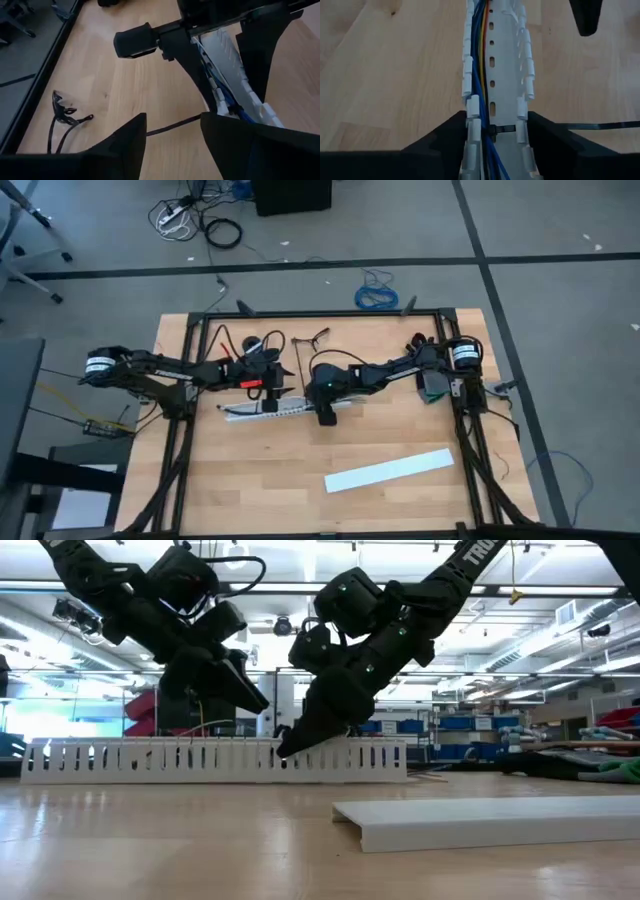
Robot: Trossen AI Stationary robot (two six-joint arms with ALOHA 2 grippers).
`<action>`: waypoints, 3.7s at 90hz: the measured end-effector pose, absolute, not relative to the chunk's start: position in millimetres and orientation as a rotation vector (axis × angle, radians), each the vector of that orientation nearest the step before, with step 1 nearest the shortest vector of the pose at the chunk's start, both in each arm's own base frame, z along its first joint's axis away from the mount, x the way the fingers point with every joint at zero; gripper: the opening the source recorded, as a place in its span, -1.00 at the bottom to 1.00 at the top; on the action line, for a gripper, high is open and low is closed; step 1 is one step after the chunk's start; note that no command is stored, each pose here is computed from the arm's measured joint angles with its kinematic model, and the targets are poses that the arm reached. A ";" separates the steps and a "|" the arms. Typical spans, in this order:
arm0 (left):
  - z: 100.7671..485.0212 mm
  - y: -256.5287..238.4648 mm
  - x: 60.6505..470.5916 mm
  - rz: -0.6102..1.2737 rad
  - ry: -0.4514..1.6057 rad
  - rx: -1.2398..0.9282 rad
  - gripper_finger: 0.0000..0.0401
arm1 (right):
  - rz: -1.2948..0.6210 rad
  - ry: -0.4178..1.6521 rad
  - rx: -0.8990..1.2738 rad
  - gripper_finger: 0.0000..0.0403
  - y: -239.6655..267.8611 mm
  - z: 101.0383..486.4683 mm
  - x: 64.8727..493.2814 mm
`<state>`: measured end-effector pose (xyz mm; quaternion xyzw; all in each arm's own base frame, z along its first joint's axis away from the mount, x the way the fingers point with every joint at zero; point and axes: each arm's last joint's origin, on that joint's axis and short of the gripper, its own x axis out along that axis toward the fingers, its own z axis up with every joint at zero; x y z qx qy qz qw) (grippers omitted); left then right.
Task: Ziptie cables
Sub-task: Put the zip tied cable wires into the white cable duct, then close the white cable duct
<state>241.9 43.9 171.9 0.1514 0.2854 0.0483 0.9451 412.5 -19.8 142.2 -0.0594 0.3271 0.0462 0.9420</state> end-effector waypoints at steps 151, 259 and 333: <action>177.7 13.7 248.8 -0.036 0.482 0.109 -0.08 | 0.288 0.918 0.072 0.53 96.8 217.5 340.8; 182.6 12.7 251.3 -0.006 0.433 0.180 -0.08 | 0.117 1.259 0.063 0.56 193.6 150.9 294.4; 182.4 13.4 251.2 0.017 0.438 0.185 -0.08 | 0.092 1.245 -0.015 0.39 201.9 144.0 281.4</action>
